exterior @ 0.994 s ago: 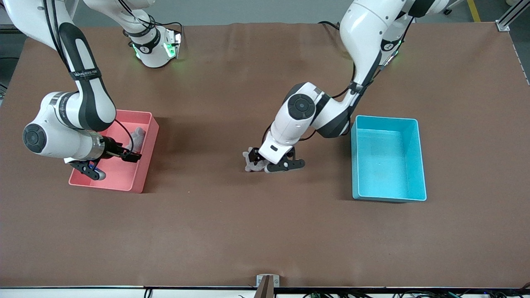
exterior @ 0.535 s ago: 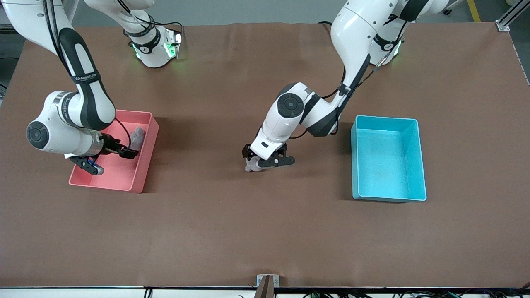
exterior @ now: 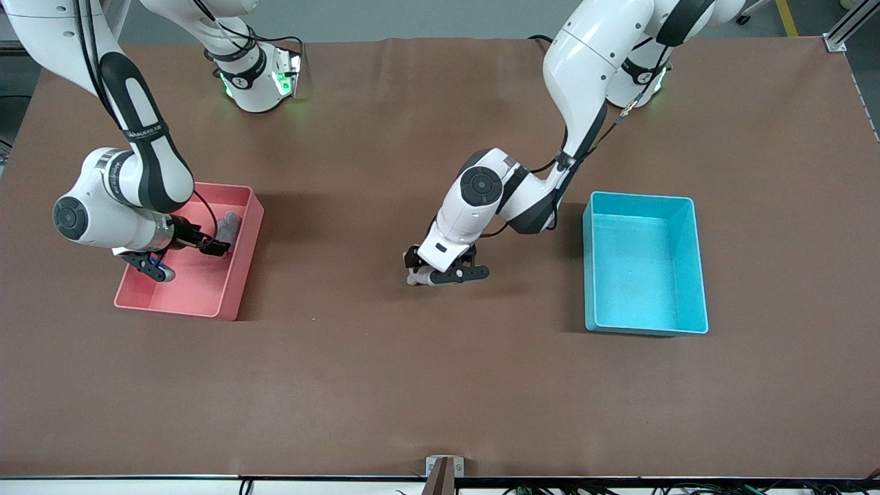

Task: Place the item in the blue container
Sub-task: 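Carry the plush toward the blue box while the right gripper grasps another plush, then lower the plush into the blue box while the right gripper lifts its plush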

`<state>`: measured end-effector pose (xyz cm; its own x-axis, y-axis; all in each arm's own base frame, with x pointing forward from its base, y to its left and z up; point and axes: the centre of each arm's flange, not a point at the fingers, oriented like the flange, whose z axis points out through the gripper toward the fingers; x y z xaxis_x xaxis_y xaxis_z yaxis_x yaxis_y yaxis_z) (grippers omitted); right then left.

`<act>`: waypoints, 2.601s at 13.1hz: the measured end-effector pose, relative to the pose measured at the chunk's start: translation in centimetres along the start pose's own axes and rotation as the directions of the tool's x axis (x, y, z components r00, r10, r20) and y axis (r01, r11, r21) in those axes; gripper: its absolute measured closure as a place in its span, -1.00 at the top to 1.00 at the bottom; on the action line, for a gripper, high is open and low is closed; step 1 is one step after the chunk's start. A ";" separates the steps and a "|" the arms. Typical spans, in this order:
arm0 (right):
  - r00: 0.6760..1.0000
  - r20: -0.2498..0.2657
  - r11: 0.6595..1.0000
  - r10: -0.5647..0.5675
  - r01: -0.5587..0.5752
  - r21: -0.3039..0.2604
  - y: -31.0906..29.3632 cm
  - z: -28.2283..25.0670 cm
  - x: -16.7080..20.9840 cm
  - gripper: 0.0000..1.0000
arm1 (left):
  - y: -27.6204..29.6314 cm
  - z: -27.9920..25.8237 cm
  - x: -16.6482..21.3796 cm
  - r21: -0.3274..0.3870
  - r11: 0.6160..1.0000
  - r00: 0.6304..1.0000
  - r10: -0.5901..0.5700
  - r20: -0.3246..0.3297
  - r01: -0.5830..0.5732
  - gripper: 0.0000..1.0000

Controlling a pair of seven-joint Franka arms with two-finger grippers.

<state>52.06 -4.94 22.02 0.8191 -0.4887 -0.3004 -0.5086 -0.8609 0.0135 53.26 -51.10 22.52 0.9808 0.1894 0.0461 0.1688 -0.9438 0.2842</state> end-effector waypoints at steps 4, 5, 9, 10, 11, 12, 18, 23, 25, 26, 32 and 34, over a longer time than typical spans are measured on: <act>0.999 0.034 1.000 0.001 0.000 -0.016 0.1 1.7 -0.2 0.99 | -0.3 1.2 -0.1 -0.004 1.000 1.000 -0.002 -0.005 0.002 0.99; 0.999 0.044 1.000 0.000 0.001 -0.021 0.1 2.3 -0.2 1.00 | -0.3 1.5 -0.3 -0.003 1.000 1.000 0.000 -0.003 0.000 0.99; 0.997 0.083 0.999 0.003 0.000 -0.039 0.2 3.9 -0.4 1.00 | 0.0 2.3 -1.3 0.004 1.000 1.000 0.013 0.008 -0.013 0.98; 0.996 0.086 0.999 0.003 0.000 -0.040 0.2 4.0 -0.4 1.00 | -0.1 2.7 -1.5 0.008 1.000 1.000 0.016 0.011 -0.016 0.92; 0.996 0.087 0.999 0.003 0.000 -0.041 0.2 4.0 -0.4 1.00 | -0.1 3.0 -1.8 0.011 1.000 1.000 0.019 0.015 -0.019 0.92; 0.996 0.087 0.999 0.003 0.000 -0.041 0.2 4.0 -0.4 1.00 | 0.0 3.2 -2.0 0.010 1.000 1.000 0.021 0.015 -0.021 0.77; 0.989 0.145 0.998 0.006 0.003 -0.058 0.3 4.2 -1.0 0.99 | 0.4 2.8 -1.7 0.004 0.999 0.999 0.047 -0.011 -0.047 -0.16; 0.985 0.175 0.998 0.008 0.003 -0.067 0.4 4.3 -1.2 0.99 | 0.3 -1.8 1.1 0.065 0.994 0.996 0.085 -0.021 -0.083 -0.55; 0.984 0.178 0.998 0.009 0.003 -0.069 0.5 4.4 -1.2 0.99 | -0.6 -9.0 3.8 0.131 0.983 0.992 0.126 0.012 -0.126 -0.54; 0.984 0.179 0.998 0.009 0.003 -0.069 0.5 4.5 -1.2 0.96 | -1.7 -13.5 5.2 0.165 0.972 0.986 0.162 0.045 -0.167 -0.53; 0.984 0.180 0.998 0.009 0.004 -0.069 0.4 4.4 -1.2 0.11 | -12.7 -27.6 6.1 0.242 0.933 0.962 0.243 0.126 -0.267 -0.55; 0.983 0.181 0.998 0.008 0.005 -0.068 0.3 4.2 -1.1 -0.28 | -19.1 -28.4 8.2 0.248 0.911 0.941 0.293 0.170 -0.329 -0.53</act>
<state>49.89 -4.10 18.37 0.7535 -0.4617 -0.4681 -0.4856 -0.8708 0.0774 55.29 -23.80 44.67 0.9889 -0.1444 -0.0357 -0.1442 -0.9895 0.0069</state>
